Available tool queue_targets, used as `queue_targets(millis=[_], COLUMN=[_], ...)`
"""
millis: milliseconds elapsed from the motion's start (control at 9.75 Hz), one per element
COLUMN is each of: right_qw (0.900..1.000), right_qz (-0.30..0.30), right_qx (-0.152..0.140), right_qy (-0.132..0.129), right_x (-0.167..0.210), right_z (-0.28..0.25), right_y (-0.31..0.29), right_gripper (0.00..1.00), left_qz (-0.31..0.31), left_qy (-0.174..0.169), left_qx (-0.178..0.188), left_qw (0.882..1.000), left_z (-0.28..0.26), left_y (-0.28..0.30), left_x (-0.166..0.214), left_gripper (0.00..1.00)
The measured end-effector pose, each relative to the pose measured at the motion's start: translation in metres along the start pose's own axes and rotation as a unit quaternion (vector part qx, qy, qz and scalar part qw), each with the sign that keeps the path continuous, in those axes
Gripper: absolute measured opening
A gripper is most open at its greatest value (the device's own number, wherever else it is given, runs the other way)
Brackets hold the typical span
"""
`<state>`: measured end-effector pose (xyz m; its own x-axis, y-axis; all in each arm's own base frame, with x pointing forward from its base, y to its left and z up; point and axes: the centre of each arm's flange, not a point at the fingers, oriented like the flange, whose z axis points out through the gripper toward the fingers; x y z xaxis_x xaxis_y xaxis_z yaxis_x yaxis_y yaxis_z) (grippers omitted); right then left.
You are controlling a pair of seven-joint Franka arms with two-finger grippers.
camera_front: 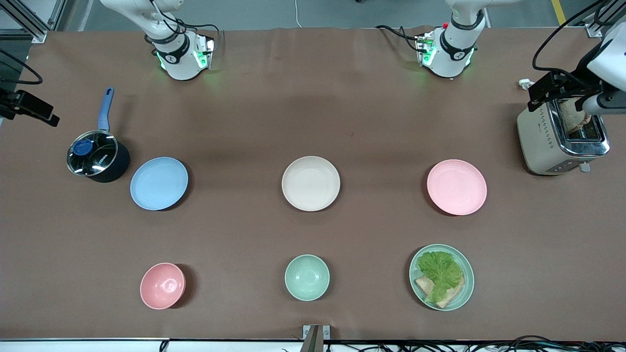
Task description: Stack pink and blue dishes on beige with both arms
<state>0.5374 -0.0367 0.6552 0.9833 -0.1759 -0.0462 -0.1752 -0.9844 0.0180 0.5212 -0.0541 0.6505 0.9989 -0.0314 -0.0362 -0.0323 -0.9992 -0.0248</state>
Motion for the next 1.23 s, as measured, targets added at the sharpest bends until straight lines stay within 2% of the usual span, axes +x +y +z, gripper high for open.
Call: queue_targets(millis=[308,513,718,1026,1231], right_qw=[1.0,1.0,0.998,0.994,0.991], right_qz=[0.0,-0.02,-0.058,-0.09,-0.12], right_qx=[0.0,-0.001,-0.002,-0.002,-0.001], right_qy=[-0.001,-0.016,-0.035,-0.068,-0.065], right_x=[0.0,0.003,0.031,0.087,0.106], right_z=[0.001,0.016,0.082,0.213,0.292], right_y=[0.0,0.0,0.004,0.022,0.047], right_gripper=[1.0,1.0,1.0,1.0,1.0], left_qz=[-0.003,0.006,0.017,0.041,0.061], left_qy=[0.004,0.011,0.018,0.02,0.043], left_qx=[-0.001,-0.006,-0.011,-0.017,-0.02], left_qw=[1.0,1.0,1.0,0.999,0.997], left_z=[0.0,0.026,0.101,0.233,0.321], left_y=[-0.011,-0.05,-0.086,-0.108,-0.116], left_x=[0.003,0.027,0.059,0.066,0.065], left_gripper=[1.0,1.0,1.0,1.0,1.0])
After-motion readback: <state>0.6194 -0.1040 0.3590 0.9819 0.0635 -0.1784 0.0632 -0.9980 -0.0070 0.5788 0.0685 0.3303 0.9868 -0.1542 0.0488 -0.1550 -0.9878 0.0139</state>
